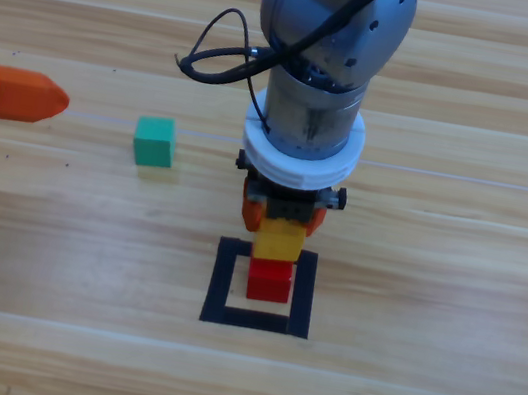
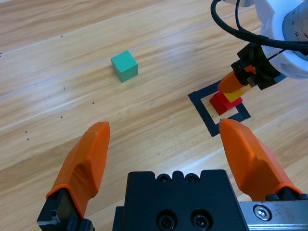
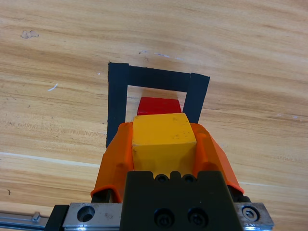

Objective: Stack the blocks in the rectangular block: red at the bottom, yellow in the middle, green on top

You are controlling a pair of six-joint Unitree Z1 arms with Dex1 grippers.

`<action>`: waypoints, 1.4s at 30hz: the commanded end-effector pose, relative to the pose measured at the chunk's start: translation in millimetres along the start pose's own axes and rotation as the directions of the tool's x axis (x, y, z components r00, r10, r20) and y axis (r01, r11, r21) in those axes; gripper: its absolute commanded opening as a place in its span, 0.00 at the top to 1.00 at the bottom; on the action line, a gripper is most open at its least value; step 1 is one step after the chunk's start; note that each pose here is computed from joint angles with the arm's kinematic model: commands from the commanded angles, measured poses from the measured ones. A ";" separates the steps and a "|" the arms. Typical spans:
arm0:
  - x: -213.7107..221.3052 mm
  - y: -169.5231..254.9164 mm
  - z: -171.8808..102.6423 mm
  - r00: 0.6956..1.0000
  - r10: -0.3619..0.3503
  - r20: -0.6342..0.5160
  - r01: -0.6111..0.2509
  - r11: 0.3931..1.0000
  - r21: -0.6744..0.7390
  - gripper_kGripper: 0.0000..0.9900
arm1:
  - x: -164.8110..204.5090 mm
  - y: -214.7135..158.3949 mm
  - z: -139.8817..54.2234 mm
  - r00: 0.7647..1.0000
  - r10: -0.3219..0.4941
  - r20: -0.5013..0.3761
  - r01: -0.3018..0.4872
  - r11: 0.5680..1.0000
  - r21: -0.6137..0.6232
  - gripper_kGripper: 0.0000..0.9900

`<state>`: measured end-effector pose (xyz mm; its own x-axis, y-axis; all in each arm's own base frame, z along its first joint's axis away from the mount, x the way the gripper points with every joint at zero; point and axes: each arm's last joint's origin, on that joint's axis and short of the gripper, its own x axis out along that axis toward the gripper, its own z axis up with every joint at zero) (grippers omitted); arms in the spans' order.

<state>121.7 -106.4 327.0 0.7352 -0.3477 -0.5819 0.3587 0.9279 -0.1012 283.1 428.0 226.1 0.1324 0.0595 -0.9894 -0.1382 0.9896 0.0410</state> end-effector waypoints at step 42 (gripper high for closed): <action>5.8 6.3 -7.2 0.999 0.037 -0.022 -0.037 0.999 -0.006 0.02 | 48.0 19.4 -19.7 0.993 -0.099 -0.058 0.097 0.995 -0.034 0.88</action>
<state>122.7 -104.8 326.1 0.7381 -0.3379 -0.5840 0.3477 0.9323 -0.1000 278.0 432.3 221.8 0.1397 0.0380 -0.9895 -0.1335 0.9909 0.0192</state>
